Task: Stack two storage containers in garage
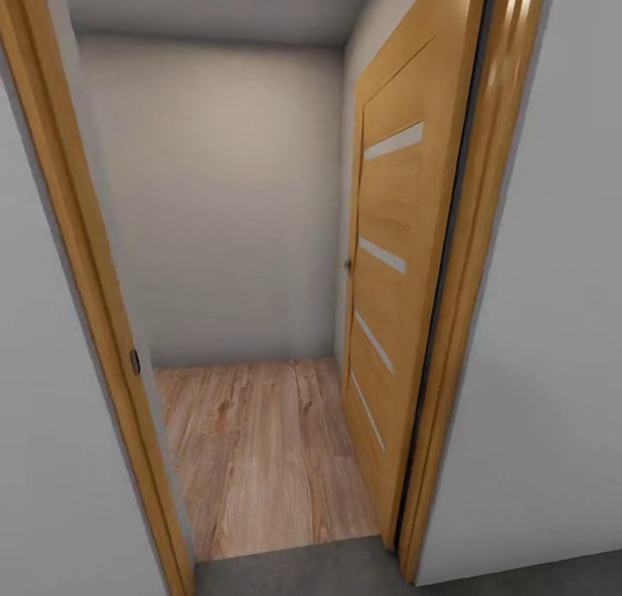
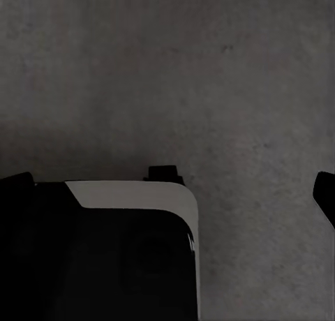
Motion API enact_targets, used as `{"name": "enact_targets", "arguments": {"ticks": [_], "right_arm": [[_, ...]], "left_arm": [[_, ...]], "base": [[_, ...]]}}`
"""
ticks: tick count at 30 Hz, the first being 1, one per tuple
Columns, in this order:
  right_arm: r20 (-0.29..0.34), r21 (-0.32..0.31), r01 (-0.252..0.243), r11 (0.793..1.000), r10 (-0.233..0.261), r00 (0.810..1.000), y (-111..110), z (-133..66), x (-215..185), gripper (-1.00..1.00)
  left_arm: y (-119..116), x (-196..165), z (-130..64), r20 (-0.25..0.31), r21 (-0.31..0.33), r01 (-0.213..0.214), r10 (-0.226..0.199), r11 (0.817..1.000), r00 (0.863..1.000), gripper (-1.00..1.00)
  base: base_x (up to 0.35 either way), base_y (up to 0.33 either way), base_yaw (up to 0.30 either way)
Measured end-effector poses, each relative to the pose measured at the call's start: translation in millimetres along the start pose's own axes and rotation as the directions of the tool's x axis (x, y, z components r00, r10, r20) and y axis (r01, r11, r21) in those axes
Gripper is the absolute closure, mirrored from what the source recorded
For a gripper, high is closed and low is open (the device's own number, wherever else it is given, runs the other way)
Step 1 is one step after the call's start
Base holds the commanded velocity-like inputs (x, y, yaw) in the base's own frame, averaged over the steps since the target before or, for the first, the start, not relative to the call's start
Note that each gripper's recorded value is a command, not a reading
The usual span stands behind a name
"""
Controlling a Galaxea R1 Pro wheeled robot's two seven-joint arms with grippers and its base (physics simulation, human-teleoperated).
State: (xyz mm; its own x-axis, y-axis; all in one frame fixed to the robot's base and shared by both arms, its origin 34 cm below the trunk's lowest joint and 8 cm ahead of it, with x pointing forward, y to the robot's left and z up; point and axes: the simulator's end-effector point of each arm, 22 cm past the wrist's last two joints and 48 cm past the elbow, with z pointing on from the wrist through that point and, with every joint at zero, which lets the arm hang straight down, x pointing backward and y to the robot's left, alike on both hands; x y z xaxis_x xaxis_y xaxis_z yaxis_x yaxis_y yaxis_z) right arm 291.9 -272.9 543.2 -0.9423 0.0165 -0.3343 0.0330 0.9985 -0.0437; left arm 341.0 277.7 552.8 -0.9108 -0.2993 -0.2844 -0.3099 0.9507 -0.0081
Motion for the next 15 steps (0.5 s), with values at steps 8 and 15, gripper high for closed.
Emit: {"name": "enact_targets", "arguments": {"ticks": [8,15], "right_arm": [[0.001,0.000,0.003,1.000,-0.003,1.000,-0.1,0.0,-0.2,-1.00],[0.006,0.005,0.004,1.000,-0.004,1.000,-4.7,0.1,-1.5,-1.00]], "left_arm": [[0.0,0.0,0.0,0.000,0.000,0.000,0.000,1.000,1.000,-1.00],[0.0,0.0,0.0,0.000,0.000,-0.001,0.001,1.000,1.000,-1.00]], "base": [[0.321,0.000,0.256],[0.321,0.000,0.122]]}}
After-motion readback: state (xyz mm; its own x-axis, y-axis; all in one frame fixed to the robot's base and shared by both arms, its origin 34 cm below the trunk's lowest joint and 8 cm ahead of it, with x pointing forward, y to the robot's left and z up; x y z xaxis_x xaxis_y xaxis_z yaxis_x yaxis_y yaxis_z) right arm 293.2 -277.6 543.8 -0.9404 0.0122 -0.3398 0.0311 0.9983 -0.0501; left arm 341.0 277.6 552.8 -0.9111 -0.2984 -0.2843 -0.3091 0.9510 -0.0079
